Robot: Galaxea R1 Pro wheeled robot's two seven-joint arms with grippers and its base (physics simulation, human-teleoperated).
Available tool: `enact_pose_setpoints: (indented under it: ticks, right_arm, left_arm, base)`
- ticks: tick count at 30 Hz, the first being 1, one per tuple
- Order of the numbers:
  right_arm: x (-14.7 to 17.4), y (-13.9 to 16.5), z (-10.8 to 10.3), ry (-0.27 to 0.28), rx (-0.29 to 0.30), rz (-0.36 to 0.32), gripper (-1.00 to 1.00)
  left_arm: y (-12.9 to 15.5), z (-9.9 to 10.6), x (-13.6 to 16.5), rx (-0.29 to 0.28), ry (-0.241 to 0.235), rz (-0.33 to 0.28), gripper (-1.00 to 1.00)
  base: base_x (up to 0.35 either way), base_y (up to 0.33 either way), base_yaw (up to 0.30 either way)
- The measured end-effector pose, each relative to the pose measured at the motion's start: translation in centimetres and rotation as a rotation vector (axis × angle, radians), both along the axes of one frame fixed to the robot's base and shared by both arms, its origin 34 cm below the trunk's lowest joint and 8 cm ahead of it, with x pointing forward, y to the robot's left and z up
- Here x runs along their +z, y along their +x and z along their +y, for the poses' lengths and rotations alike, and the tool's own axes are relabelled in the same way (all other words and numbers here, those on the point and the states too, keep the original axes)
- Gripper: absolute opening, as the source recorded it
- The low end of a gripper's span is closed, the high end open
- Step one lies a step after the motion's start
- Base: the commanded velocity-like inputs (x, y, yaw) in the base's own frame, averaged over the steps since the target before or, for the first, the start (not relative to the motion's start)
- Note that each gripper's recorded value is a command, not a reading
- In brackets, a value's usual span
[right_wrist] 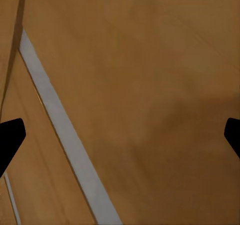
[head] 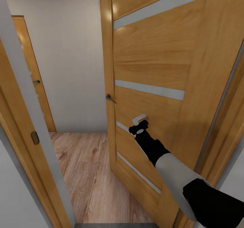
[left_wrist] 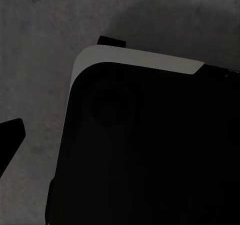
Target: Move the two storage containers from the living room to the garage. In the garage, place one container on the floor and stack the other container on top of it (either order is fine).
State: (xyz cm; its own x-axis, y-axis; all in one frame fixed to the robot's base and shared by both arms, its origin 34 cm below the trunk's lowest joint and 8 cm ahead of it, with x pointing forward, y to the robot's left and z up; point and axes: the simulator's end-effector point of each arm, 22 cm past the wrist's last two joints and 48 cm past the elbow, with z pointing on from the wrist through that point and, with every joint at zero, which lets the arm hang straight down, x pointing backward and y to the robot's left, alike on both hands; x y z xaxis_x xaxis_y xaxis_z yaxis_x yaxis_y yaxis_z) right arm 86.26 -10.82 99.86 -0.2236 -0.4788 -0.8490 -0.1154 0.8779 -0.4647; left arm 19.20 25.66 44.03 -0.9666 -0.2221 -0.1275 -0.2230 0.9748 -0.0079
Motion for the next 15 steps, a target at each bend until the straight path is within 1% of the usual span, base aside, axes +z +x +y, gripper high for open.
enact_pose_setpoints:
  ticks: [10,15]
  right_arm:
    - [-0.1,-0.1,0.4,-0.004,0.016,0.004,1.0]
    - [-0.1,-0.3,1.4,-0.042,0.042,-0.004,1.0]
  left_arm:
    - [0.0,0.0,0.0,0.001,0.0,0.0,1.0]
    - [0.0,0.0,0.0,0.003,0.0,0.0,1.0]
  base:
    - [0.0,0.0,0.0]
    - [0.0,0.0,0.0]
